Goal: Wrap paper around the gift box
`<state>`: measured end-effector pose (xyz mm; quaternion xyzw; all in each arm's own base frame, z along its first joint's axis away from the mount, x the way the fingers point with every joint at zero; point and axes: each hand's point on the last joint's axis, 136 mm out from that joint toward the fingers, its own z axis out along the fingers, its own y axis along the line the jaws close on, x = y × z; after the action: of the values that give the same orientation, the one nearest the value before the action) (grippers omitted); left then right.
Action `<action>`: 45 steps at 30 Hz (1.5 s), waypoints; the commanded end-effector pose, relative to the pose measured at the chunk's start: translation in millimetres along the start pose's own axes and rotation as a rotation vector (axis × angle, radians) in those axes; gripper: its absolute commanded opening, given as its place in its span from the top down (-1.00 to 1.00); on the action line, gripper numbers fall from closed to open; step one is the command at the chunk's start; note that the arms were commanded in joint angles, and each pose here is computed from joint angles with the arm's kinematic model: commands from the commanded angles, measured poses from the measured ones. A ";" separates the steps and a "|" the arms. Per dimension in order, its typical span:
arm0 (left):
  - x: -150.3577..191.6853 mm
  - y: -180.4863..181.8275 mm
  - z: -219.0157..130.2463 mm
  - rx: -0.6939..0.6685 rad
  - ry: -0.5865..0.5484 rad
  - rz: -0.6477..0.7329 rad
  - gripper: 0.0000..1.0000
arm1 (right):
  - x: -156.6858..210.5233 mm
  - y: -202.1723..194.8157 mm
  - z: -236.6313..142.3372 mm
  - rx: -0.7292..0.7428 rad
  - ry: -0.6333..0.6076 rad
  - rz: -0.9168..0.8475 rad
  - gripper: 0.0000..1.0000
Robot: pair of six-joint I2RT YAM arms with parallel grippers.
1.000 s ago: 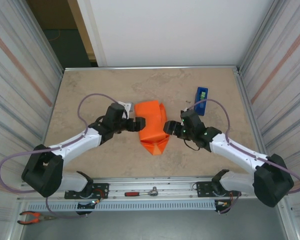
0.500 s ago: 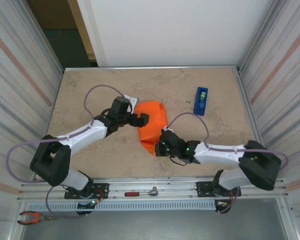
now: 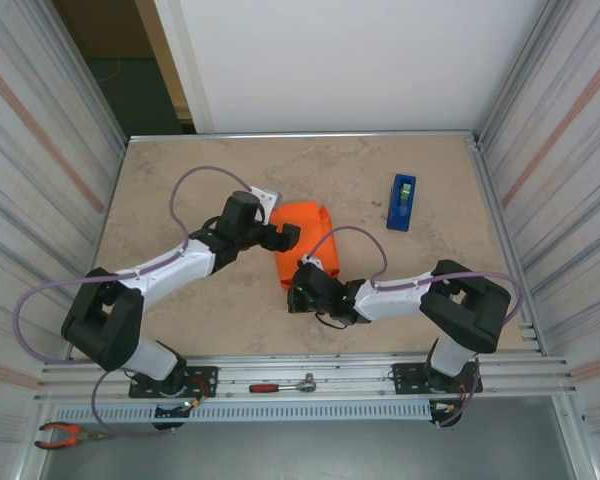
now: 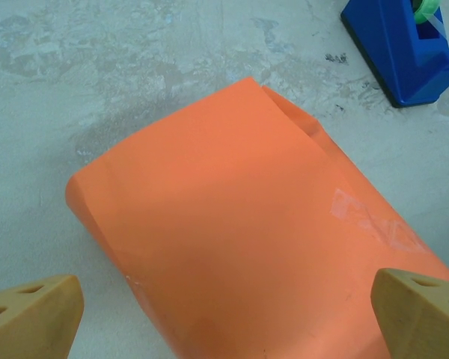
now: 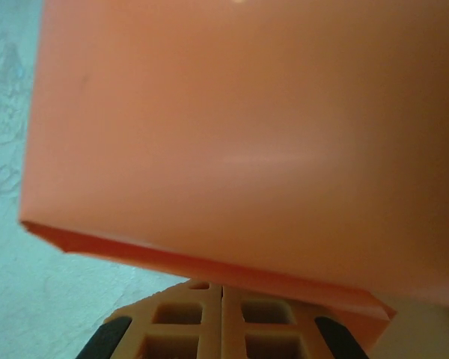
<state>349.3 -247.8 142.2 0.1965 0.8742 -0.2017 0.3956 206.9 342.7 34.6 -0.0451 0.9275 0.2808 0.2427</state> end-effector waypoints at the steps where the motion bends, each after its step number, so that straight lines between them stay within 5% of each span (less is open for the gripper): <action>1: 6.3 -2.8 5.5 0.028 0.058 0.013 -0.98 | -15.9 -2.1 3.6 0.011 -0.064 0.028 1.00; 12: 19.8 -13.8 15.6 0.077 0.119 0.017 -0.97 | -22.5 -9.5 3.6 -0.015 -0.055 0.061 1.00; 27: 23.9 -20.1 17.6 0.099 0.142 0.032 -0.98 | -20.1 -47.4 -42.2 0.041 -0.124 0.096 1.00; 45: 25.0 -21.7 18.0 0.100 0.150 0.037 -0.97 | 4.4 -70.5 -30.5 0.077 -0.083 0.136 1.00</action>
<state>333.0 -265.3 111.8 0.2345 0.8902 -0.2211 0.3220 206.7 266.8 19.2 0.0286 0.9293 0.2603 0.2603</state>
